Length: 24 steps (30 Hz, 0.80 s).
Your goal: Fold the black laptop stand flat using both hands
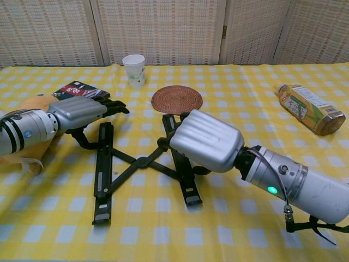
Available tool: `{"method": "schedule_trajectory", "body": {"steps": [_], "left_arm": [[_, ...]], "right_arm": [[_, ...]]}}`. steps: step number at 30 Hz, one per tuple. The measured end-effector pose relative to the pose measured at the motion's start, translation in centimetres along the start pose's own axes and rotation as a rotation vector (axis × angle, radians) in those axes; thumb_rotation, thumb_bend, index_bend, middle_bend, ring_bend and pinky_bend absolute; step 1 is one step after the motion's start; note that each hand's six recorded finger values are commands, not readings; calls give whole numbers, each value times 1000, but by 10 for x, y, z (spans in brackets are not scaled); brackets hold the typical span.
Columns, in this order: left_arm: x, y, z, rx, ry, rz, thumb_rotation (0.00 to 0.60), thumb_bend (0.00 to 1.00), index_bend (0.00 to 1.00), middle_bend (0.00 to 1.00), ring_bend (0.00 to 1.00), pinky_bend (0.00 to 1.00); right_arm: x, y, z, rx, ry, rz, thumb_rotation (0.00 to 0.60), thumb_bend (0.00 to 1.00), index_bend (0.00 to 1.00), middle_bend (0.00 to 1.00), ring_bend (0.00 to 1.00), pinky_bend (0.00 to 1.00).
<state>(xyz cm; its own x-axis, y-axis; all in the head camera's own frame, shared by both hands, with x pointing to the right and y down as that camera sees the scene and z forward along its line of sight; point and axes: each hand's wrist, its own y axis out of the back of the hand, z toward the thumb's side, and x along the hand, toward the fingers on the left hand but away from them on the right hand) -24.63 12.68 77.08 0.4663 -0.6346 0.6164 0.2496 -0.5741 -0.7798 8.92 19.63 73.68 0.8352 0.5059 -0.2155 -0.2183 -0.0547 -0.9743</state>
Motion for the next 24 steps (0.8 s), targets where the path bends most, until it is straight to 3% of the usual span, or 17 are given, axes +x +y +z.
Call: {"method": "schedule_trajectory", "body": {"steps": [24], "left_arm": [[-2,1,14,-84,-29,-6,600,199,0,0,0,0]], "right_arm": [[-8,6,18,-31,18,-49,600,149,406,565,527,415]]}}
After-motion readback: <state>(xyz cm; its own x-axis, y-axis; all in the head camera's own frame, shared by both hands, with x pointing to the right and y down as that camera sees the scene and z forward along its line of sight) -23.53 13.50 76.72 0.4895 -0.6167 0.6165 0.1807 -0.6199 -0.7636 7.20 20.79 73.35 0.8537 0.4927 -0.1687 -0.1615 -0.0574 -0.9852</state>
